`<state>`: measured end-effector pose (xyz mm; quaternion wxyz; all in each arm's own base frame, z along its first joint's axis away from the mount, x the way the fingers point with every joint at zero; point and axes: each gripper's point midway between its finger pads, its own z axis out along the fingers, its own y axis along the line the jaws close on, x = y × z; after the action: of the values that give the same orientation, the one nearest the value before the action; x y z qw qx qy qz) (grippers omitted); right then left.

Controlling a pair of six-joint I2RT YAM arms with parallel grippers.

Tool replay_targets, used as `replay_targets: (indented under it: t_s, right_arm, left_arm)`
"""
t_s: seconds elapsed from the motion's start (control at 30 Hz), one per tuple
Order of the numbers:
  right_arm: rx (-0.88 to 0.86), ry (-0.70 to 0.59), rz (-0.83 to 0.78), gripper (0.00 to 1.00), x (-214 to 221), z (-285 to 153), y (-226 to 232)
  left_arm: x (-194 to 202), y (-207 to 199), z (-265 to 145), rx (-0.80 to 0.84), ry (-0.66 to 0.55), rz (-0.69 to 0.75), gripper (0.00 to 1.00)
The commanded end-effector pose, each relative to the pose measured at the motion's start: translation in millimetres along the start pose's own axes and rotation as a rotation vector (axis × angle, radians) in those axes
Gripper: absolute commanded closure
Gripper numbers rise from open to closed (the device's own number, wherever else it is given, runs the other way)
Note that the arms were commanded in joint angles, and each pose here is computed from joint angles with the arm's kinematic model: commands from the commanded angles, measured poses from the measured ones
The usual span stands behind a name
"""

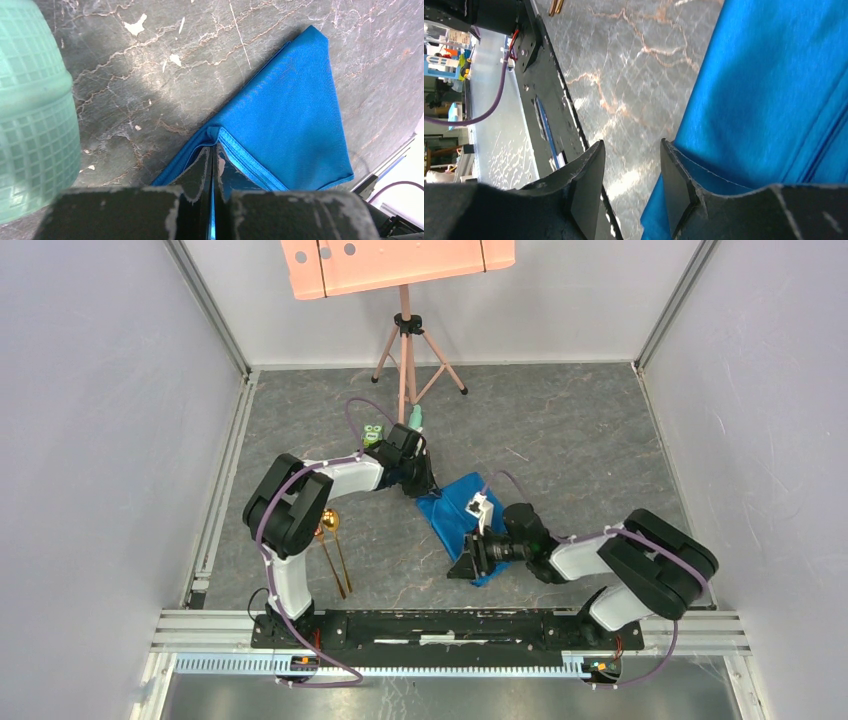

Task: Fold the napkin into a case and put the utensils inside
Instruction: Smooth out the 2/3-rectangle-folded napkin at the center of the board, then move the right arm to the center of the board with the 2/3-rectangle-folded napkin.

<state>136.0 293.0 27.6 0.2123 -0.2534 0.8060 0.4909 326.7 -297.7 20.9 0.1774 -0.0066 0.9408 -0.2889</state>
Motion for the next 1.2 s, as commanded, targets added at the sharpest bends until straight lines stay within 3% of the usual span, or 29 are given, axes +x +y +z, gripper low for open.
replay_targets:
  t_s: [0.0, 0.33, 0.5, 0.67, 0.8, 0.87, 0.97, 1.17]
  right_arm:
    - [-0.013, -0.024, 0.005, 0.49, 12, -15, 5]
    - [0.056, -0.002, 0.013, 0.47, 47, -47, 2]
    - [0.222, -0.057, -0.086, 0.39, -1, -61, -6]
    - [0.452, -0.058, -0.096, 0.4, -43, -82, -42]
    - [0.51, -0.06, -0.053, 0.43, -55, -90, -61]
    - [0.576, -0.036, -0.067, 0.46, -56, -95, -73]
    - [0.639, -0.023, -0.078, 0.51, -54, -101, -84]
    - [0.623, -0.059, 0.007, 0.63, -31, -96, -87]
  left_arm:
    - [6, 18, 10, -0.054, 0.027, 0.061, 0.98]
    - [-1, 6, 2, -0.034, 0.026, 0.098, 0.94]
    - [-5, -30, -15, 0.039, 0.025, 0.144, 0.81]
    - [-11, -61, -41, 0.1, 0.01, 0.18, 0.61]
    - [-9, -68, -64, 0.114, 0.003, 0.192, 0.51]
    - [-4, -63, -73, 0.101, -0.003, 0.197, 0.51]
    - [12, -46, -77, 0.064, 0.014, 0.186, 0.59]
    - [36, -15, -72, -0.004, 0.035, 0.158, 0.61]
